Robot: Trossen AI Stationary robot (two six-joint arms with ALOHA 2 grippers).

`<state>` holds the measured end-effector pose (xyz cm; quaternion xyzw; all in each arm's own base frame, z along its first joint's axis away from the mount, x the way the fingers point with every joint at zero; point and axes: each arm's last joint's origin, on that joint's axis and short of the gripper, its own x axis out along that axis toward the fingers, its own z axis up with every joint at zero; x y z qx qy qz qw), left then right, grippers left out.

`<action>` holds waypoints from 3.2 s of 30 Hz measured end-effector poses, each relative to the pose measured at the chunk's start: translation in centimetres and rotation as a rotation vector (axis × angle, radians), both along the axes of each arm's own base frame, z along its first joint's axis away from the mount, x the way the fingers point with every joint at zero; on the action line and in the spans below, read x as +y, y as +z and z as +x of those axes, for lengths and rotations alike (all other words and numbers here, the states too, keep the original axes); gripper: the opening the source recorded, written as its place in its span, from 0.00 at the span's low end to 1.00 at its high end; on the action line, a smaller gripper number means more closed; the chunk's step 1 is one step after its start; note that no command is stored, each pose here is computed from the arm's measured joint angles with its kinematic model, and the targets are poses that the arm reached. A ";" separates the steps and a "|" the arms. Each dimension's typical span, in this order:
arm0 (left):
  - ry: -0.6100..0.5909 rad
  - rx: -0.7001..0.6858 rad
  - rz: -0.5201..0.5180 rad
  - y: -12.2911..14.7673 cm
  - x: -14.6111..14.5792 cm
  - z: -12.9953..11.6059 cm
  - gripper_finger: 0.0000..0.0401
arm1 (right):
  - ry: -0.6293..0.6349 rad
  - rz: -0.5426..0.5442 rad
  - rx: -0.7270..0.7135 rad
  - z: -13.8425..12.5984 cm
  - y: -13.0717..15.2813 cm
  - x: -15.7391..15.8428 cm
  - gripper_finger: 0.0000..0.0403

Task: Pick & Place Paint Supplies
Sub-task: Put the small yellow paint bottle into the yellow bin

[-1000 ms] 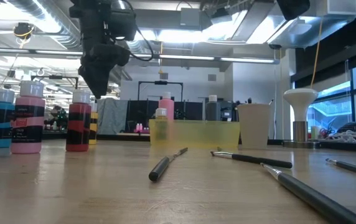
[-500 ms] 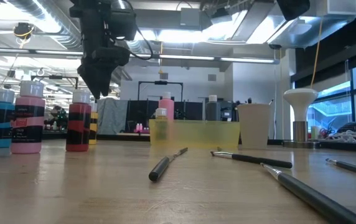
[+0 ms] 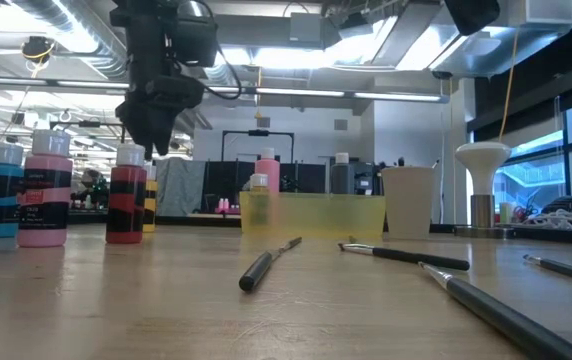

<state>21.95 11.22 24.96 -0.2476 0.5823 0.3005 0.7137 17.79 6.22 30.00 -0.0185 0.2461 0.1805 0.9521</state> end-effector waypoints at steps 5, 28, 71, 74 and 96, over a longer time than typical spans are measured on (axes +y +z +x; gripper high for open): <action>0.082 -0.010 -0.034 0.0 -0.1 -0.1 0.72 | -0.004 0.008 0.004 0.0 0.0 0.0 0.89; 0.163 0.066 -0.095 -2.3 0.5 1.1 0.67 | -0.006 0.010 0.007 0.0 0.0 0.0 0.89; 0.208 0.068 -0.093 -3.5 1.1 1.0 0.43 | -0.017 0.022 0.029 -0.1 -0.2 0.0 0.89; 0.209 0.054 -0.088 -3.5 1.2 1.1 0.43 | -0.016 0.020 0.029 -0.1 -0.2 0.0 0.89; 0.133 0.116 -0.125 -2.7 1.6 0.4 0.29 | -0.044 0.069 0.045 -0.1 -0.1 0.0 0.89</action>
